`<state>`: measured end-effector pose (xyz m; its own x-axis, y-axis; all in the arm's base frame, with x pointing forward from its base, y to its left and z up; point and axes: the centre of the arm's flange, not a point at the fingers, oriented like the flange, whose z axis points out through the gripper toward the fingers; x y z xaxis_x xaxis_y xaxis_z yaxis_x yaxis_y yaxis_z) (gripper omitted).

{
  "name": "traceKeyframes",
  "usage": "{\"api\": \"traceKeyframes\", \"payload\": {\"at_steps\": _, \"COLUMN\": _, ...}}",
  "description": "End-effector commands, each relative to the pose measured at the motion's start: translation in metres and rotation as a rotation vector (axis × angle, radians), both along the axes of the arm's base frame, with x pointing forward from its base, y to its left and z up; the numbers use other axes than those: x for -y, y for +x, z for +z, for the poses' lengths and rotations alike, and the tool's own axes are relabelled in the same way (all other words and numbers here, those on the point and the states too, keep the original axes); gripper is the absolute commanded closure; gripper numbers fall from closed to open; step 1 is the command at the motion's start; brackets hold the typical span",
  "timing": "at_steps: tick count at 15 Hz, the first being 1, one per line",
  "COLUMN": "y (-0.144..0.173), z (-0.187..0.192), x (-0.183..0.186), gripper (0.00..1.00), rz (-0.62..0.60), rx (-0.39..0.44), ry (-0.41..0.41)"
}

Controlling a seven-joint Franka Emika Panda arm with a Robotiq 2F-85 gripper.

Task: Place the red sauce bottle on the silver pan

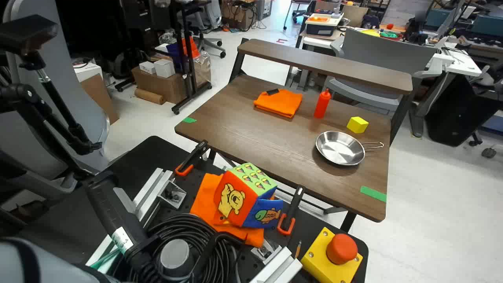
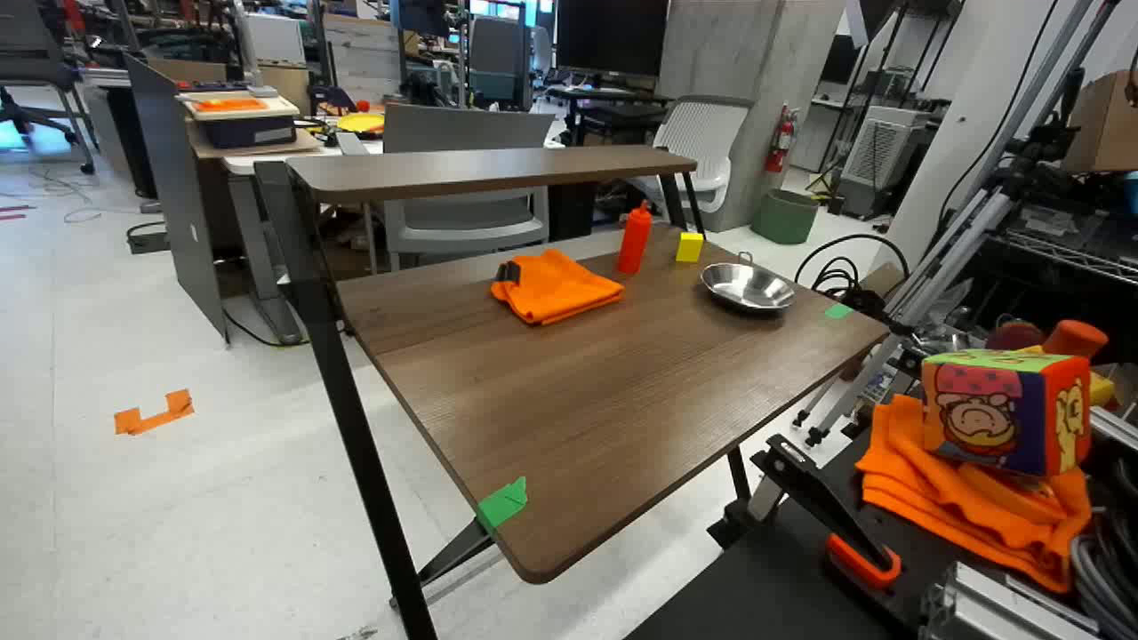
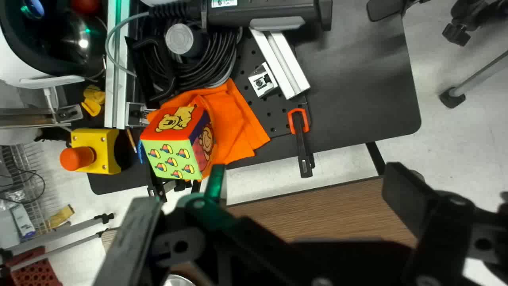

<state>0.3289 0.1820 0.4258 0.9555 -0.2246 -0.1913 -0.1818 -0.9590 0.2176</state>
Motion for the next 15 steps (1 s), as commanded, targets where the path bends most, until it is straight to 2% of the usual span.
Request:
{"api": "traceKeyframes", "payload": {"at_steps": 1, "y": 0.0, "z": 0.0, "x": 0.0, "gripper": 0.0, "rz": 0.0, "rx": 0.0, "ry": 0.0}}
{"api": "traceKeyframes", "payload": {"at_steps": 8, "y": 0.005, "z": -0.002, "x": 0.0, "gripper": 0.0, "rz": -0.015, "rx": 0.017, "ry": -0.001}}
{"api": "traceKeyframes", "payload": {"at_steps": 12, "y": 0.049, "z": -0.006, "x": 0.017, "gripper": 0.0, "rz": -0.106, "rx": 0.016, "ry": 0.044}}
{"api": "traceKeyframes", "payload": {"at_steps": 15, "y": 0.098, "z": -0.014, "x": 0.044, "gripper": 0.0, "rz": -0.17, "rx": 0.08, "ry": 0.122}}
